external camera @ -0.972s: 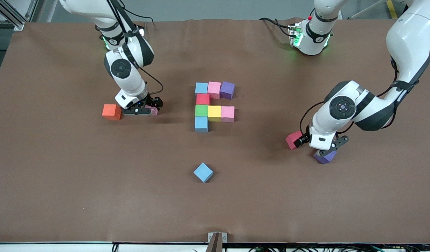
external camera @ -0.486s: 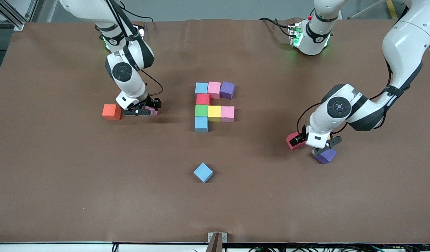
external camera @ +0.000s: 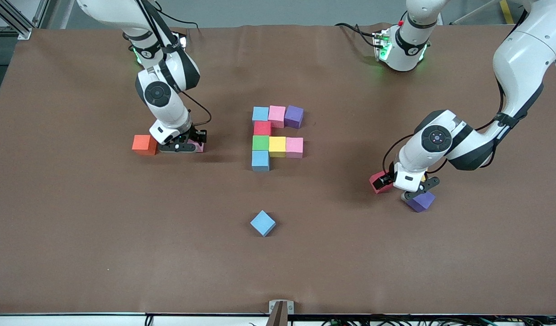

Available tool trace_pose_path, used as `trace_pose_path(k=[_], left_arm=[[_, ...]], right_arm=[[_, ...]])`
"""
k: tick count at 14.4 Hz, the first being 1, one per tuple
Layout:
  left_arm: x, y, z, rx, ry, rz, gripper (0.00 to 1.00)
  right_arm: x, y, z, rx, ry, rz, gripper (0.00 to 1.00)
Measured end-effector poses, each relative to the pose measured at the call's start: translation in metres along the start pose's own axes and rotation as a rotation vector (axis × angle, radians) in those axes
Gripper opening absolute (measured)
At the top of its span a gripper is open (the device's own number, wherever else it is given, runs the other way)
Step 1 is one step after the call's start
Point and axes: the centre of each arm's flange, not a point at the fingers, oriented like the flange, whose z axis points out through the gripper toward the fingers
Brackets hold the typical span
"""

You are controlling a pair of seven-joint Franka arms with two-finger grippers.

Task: Arrange 11 blocks into digit 3

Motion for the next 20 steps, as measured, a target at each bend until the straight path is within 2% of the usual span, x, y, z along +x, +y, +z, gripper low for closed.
trace_pose_path(k=[2, 4, 8, 10, 14, 20], left_arm=[[0.001, 0.0, 0.0, -0.002, 0.001, -0.001, 1.0], [0.002, 0.0, -0.001, -0.002, 0.002, -0.003, 1.0], [0.004, 0.0, -0.002, -0.004, 0.005, -0.006, 1.0], [0.005, 0.0, -0.002, -0.005, 0.006, -0.008, 1.0], [0.009, 0.0, -0.005, -0.01, 0.012, -0.013, 1.0], [0.011, 0.002, -0.008, -0.016, 0.013, -0.024, 1.0]], right_arm=[[0.031, -0.016, -0.041, -0.021, -0.032, -0.008, 0.54], [0.062, -0.04, -0.082, -0.023, -0.034, -0.023, 0.54], [0.113, -0.112, -0.112, 0.063, 0.018, -0.044, 0.54], [0.136, -0.138, -0.109, 0.095, 0.034, -0.046, 0.54], [0.164, -0.175, -0.076, 0.1, 0.032, -0.068, 0.54], [0.153, -0.219, -0.026, 0.081, -0.001, -0.093, 0.54]])
